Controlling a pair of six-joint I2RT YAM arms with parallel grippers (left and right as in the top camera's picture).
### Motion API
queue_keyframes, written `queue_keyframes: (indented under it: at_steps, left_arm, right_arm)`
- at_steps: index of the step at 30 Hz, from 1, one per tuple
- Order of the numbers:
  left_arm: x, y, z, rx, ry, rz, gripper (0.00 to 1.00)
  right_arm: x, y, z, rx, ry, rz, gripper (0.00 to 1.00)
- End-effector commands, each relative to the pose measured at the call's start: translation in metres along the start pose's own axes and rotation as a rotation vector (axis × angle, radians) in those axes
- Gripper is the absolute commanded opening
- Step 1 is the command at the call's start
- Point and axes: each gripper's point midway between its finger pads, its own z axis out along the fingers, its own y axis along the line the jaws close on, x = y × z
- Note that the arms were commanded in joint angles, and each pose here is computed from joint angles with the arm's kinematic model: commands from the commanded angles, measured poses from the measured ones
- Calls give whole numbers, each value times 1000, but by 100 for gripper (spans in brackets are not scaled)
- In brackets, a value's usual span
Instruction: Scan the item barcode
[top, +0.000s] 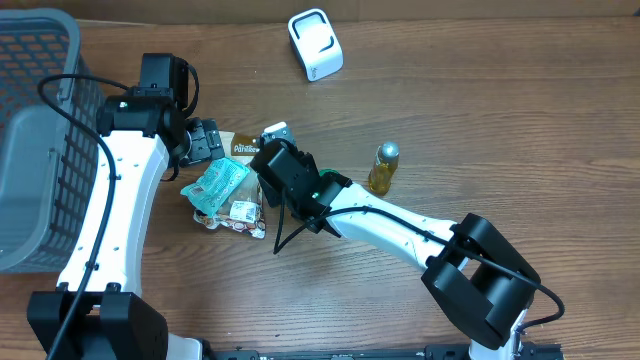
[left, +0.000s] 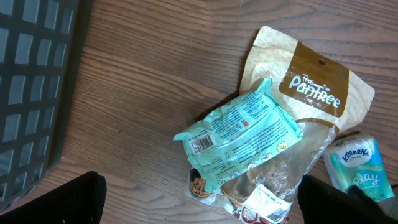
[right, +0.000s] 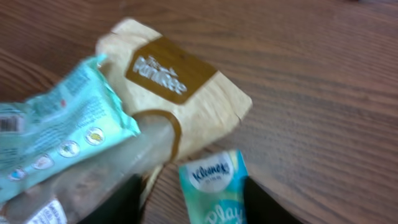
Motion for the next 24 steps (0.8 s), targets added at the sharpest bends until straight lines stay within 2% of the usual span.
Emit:
queue_keyframes:
  at_steps: [1,4,7,11,16,20,22,24]
  left_arm:
    - [-2,-1,-1,-1,-4,-9,100]
    - [-2,-1,-1,-1,-4,-9,99]
    - [-2,-1,-1,-1,-4,-9,100]
    - [-2,-1,-1,-1,-4,-9,100]
    - [-2,-1,-1,-1,-4,-9,100]
    - [-2,-1,-1,-1,-4,-9,100]
    - [-2,-1,-1,-1,-4,-9,99]
    - [-2,-1,-1,-1,-4,-9,100]
  right_arm:
    - [-33,5,-12,-5,-63,-44,69]
    - [-69,0,-35,8,-64,-7,80]
    - [-77,-6,-48,-8,-12,29,84]
    - [-50,-24,-46,-29,134,57,83]
    - [-18,-69,-49,62,294,147,84]
    - [5,-81,-55,111,385,195,90]
    - [13,-83,-55,127,404,234,100]
    - [21,-83,-52,137,419,253,100]
